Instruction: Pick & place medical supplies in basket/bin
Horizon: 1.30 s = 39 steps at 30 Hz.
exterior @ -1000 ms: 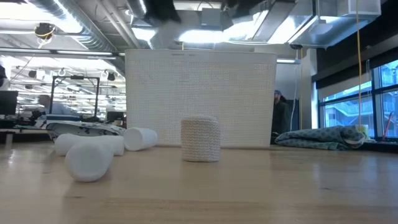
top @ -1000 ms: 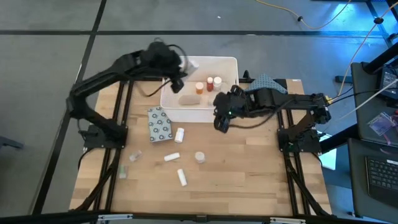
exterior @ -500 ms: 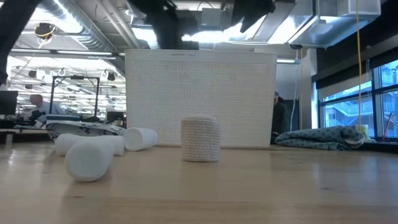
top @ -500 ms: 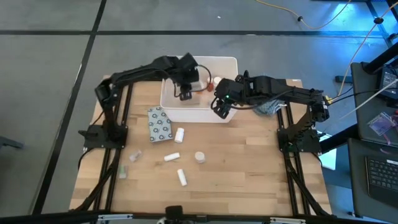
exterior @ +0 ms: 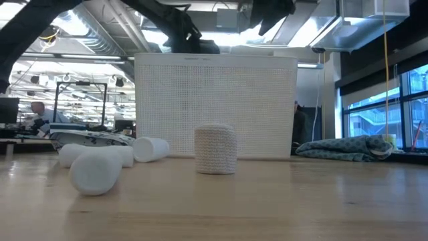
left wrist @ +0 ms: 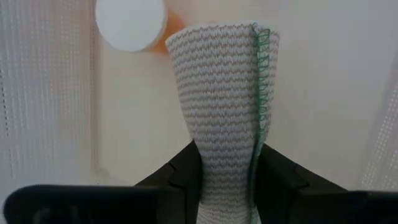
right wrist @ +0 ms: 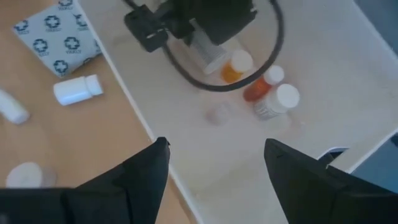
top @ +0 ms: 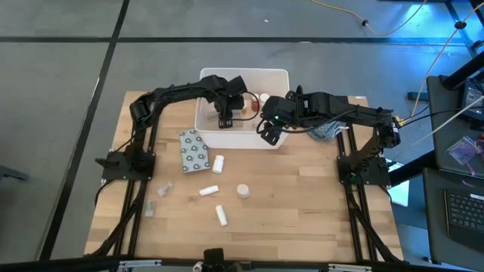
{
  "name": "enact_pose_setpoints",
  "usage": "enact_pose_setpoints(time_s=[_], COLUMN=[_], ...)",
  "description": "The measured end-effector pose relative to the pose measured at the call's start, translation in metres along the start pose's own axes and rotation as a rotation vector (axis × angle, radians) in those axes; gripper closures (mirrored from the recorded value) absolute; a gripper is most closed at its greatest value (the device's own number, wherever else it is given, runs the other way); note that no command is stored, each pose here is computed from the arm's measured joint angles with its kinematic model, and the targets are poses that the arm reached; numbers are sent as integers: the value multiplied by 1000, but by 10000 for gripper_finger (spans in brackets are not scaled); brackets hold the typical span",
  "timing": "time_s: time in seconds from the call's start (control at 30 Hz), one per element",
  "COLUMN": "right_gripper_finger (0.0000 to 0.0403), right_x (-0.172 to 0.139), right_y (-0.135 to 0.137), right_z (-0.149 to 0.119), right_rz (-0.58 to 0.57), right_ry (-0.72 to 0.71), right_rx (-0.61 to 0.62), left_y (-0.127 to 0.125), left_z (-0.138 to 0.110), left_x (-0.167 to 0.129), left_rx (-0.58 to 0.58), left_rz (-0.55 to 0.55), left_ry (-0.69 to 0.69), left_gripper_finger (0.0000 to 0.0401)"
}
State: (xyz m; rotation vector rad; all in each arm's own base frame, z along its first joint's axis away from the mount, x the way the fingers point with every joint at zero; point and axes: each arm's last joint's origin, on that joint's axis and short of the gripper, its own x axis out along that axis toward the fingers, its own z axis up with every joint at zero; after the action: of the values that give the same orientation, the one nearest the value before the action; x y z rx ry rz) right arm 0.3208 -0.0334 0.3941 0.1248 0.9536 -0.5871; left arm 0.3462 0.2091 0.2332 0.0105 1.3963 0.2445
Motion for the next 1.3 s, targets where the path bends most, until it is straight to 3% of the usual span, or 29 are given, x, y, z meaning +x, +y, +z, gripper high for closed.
enact_pose_setpoints(time_s=[0.37, 0.77, 1.07, 1.3], right_gripper_finger=[141, 141, 141, 141], right_x=[0, 0, 0, -1], right_y=[3, 2, 1, 1], right_z=[-1, -7, -9, -10], right_rz=[111, 103, 98, 99], right_ry=[42, 104, 120, 132], right_rx=[-1, -18, -28, -36], left_y=[0, -6, 1, 1], left_z=[-1, 0, 5, -6], left_x=[0, -5, -61, -129], left_rx=[-141, -76, -104, -285], left_rz=[31, 36, 121, 162], left_ry=[18, 35, -113, -318], left_gripper_finger=[266, 198, 165, 168])
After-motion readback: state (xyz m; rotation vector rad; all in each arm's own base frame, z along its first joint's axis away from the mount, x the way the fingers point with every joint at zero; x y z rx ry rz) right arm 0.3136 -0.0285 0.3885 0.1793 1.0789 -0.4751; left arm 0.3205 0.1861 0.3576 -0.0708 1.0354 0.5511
